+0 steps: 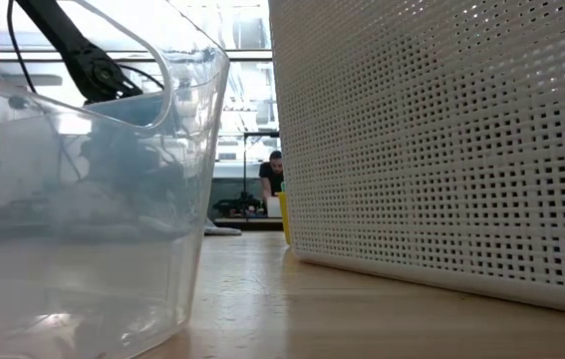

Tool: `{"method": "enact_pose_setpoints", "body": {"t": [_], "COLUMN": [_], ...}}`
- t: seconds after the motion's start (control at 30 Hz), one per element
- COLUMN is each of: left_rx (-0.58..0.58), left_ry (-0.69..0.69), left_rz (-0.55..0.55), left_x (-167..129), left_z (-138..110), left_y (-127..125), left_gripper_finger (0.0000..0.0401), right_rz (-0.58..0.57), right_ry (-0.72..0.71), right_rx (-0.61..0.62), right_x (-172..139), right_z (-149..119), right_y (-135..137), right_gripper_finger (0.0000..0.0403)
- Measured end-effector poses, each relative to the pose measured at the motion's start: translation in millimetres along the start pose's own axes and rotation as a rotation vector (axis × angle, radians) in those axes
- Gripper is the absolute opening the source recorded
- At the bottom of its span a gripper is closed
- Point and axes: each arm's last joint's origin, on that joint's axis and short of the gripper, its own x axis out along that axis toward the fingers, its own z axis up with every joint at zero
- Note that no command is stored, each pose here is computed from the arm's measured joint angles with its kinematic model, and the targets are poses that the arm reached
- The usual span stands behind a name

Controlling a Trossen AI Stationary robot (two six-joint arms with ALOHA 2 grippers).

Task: Pick & place medical supplies in basket/bin
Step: Put the gray patient gown into the white bin

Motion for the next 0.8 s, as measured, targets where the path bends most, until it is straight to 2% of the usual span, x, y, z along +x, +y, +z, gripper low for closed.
{"method": "enact_pose_setpoints", "body": {"t": [0.2,0.6,0.8], "left_rx": [-0.003,-0.007,-0.007], "left_ry": [0.014,0.046,0.050], "left_rz": [-0.007,-0.024,-0.027], "left_x": [-0.6,-0.3,-0.3], "left_z": [-0.9,-3.0,-3.4], "left_y": [0.8,1.0,0.9], "left_gripper_finger": [0.0275,0.0121,0.0064], "right_rz": [0.000,0.000,0.000], "right_ry": [0.000,0.000,0.000], "right_rx": [0.000,0.000,0.000], "right_x": [0.0,0.0,0.0], "right_z": [0.0,0.0,0.0], "right_y": [0.0,0.0,0.0], "right_gripper_finger": [0.0325,0.0325,0.0325]}}
